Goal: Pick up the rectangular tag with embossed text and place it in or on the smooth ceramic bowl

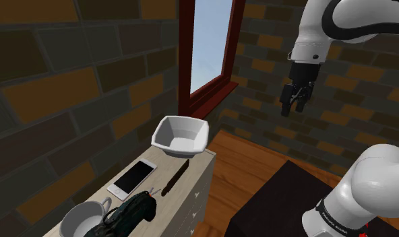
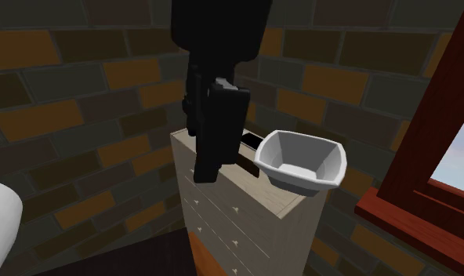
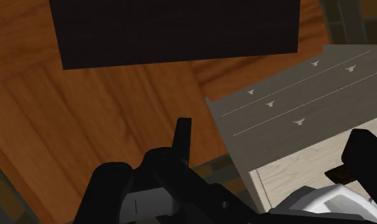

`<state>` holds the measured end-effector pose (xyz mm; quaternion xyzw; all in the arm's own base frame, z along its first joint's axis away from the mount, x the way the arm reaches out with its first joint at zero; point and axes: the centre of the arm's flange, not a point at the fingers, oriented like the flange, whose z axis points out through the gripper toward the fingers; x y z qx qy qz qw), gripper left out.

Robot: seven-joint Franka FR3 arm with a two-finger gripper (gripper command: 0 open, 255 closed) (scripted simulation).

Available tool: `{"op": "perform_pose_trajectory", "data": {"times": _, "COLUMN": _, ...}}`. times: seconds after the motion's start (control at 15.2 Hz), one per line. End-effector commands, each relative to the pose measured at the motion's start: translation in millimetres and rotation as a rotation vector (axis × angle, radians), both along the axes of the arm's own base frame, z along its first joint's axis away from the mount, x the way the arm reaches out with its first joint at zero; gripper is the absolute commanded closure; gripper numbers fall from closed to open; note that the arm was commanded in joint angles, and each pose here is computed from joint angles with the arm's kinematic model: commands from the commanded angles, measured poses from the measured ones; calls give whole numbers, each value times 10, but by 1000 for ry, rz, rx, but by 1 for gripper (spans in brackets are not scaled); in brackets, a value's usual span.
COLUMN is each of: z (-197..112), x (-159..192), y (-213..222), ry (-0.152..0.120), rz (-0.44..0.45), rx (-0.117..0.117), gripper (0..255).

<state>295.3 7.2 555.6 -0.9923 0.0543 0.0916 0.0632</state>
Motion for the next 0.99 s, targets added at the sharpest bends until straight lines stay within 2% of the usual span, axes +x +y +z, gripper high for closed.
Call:
{"op": "perform_pose_trajectory", "data": {"times": 0.0, "z": 0, "x": 0, "y": 0, "ry": 0, "rz": 0, "rx": 0, "gripper": 0}}
{"op": "perform_pose_trajectory", "data": {"times": 0.46, "z": -156, "x": -476, "y": 1044, "ry": -144, "rz": -161, "rx": -129, "gripper": 0}}
{"op": "perform_pose_trajectory", "data": {"times": 0.92, "z": -503, "x": -744, "y": 2115, "ry": -287, "rz": -322, "rx": -257, "gripper": 0}}
